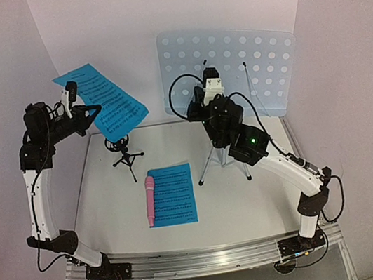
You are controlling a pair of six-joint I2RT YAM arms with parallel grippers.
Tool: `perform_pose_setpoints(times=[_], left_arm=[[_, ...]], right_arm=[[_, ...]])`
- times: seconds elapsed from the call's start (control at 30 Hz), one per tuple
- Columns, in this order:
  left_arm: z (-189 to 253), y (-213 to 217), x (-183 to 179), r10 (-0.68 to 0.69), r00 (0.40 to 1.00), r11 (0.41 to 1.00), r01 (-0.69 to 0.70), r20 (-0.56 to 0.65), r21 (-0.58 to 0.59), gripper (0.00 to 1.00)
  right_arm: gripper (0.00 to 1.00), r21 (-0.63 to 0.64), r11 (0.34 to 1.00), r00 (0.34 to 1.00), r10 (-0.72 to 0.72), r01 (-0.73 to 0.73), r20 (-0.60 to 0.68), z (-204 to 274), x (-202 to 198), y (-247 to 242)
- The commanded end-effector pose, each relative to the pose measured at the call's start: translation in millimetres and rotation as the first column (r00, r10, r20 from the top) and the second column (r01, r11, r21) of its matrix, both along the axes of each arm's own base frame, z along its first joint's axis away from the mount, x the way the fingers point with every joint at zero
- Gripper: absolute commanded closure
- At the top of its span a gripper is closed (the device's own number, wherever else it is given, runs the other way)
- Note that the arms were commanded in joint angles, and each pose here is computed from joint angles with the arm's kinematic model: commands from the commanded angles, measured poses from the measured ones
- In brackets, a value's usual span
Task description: Set up the instrument practice props
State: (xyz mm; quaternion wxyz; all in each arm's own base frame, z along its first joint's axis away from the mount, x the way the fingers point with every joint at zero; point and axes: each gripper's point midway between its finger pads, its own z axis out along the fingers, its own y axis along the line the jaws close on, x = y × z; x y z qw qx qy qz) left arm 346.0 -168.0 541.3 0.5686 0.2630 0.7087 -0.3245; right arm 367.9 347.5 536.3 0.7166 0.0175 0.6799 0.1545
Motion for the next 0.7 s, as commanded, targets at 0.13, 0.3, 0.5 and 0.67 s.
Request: perform_pose_setpoints(times=[0.13, 0.3, 0.5, 0.67], left_arm=[[43.3, 1.8, -8.1, 0.010, 0.972, 0.997, -0.026, 0.233, 0.068, 1.00], [50.7, 0.4, -14.0, -0.001, 0.972, 0.999, -0.009, 0.235, 0.046, 1.00], [55.4, -3.5, -21.9, -0.033, 0.974, 0.999, 0.030, 0.225, 0.019, 1.00], [62.3, -4.9, -30.2, -0.052, 0.969, 0.999, 0.051, 0.241, 0.011, 1.00]], right_arm=[[1.00, 0.067, 0.997, 0.998, 0.028, -0.032, 0.060, 22.2, -9.6, -9.1], [1.00, 0.069, 0.997, 0.997, 0.025, -0.030, 0.069, 23.7, -10.6, -12.3], [0.98, 0.075, 0.996, 0.996, 0.037, -0.043, 0.075, 26.4, -12.0, -16.6], [0.78, 0.085, 0.994, 0.995, 0.066, -0.072, 0.069, 24.0, -15.8, -19.4]])
